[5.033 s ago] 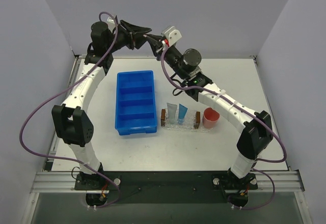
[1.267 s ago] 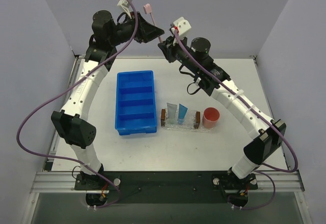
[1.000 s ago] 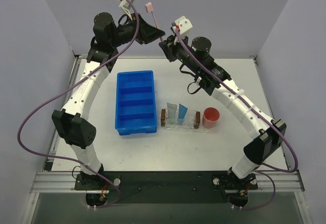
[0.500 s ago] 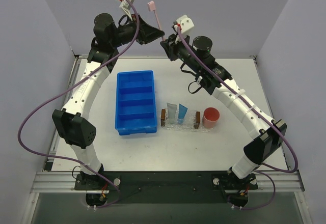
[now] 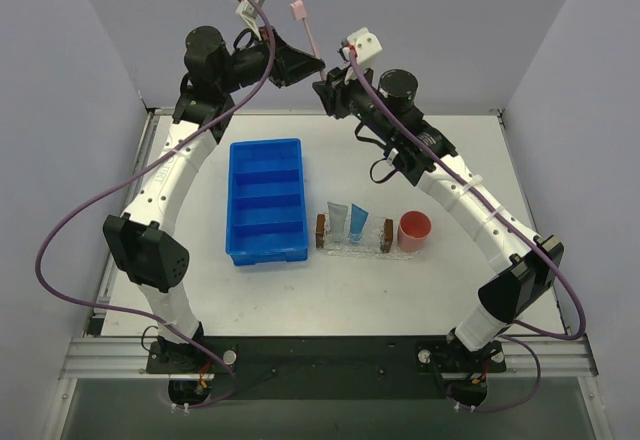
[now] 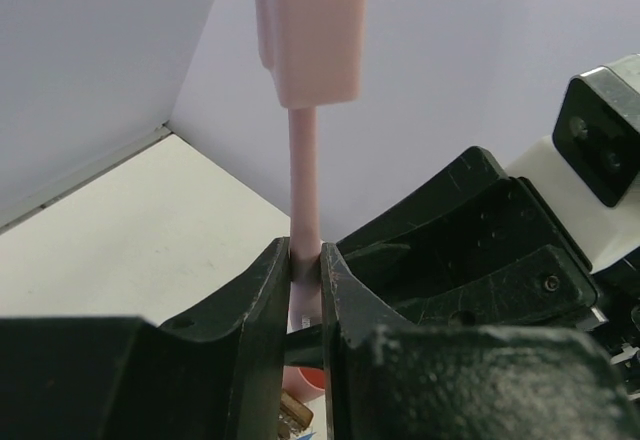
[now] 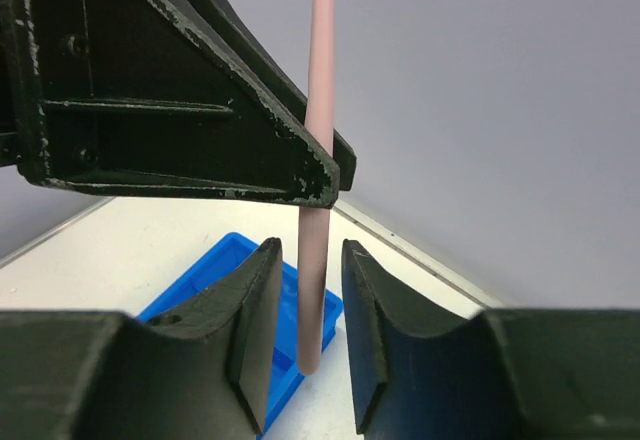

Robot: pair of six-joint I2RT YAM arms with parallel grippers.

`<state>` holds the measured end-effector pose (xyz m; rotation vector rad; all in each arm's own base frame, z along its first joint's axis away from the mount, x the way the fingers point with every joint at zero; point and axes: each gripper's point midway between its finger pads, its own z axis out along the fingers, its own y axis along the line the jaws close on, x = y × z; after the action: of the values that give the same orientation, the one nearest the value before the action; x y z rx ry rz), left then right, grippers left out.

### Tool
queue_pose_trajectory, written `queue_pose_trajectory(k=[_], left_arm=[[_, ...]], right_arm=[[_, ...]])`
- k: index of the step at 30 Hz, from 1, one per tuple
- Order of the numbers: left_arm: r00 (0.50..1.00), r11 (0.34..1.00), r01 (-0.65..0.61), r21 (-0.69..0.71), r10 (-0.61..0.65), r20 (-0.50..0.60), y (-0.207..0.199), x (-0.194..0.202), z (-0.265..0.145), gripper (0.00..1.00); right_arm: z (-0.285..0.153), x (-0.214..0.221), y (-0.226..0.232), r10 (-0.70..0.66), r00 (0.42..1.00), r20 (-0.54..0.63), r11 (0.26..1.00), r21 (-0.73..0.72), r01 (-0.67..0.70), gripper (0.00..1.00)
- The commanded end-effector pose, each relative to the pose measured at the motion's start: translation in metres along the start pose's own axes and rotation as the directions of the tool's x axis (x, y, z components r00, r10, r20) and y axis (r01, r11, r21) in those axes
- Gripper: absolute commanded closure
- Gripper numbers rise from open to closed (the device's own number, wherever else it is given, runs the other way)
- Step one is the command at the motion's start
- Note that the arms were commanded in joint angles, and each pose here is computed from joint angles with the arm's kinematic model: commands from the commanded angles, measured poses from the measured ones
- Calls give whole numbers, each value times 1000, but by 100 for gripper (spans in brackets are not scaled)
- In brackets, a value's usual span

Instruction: Prepare toiletry sets of a toothbrush and toothpaste on the tray

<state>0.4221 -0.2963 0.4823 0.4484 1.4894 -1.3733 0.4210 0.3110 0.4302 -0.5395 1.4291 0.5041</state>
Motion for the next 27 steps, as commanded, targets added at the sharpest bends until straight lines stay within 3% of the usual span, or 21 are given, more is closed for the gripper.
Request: queue_pose_trajectory(k=[1,6,12,20,27], left_arm=[[996,992,-91,83,89,24,-33,-15,2,100],[991,989,-132,66,132,8,-27,-14,3,100],[985,985,-169,28,169,-26,-11,-7,3,100],[952,959,-284,5,283,-115,9,16,-2,100],[924,937,-326,126,344,-169,-6,41,-7,100]], right_arm=[[-6,-26,-2,3,999,51,1000,2,-3,66],[-21,-17,0,-11,1000,5,1000,-6,11,51],[-52,-14,-10,-46,998,-47,999,11,46,41],[-90,-28,-38,-86,994,-65,993,76,91,40],[-91,-40,-40,-54,998,-41,998,25,55,41]])
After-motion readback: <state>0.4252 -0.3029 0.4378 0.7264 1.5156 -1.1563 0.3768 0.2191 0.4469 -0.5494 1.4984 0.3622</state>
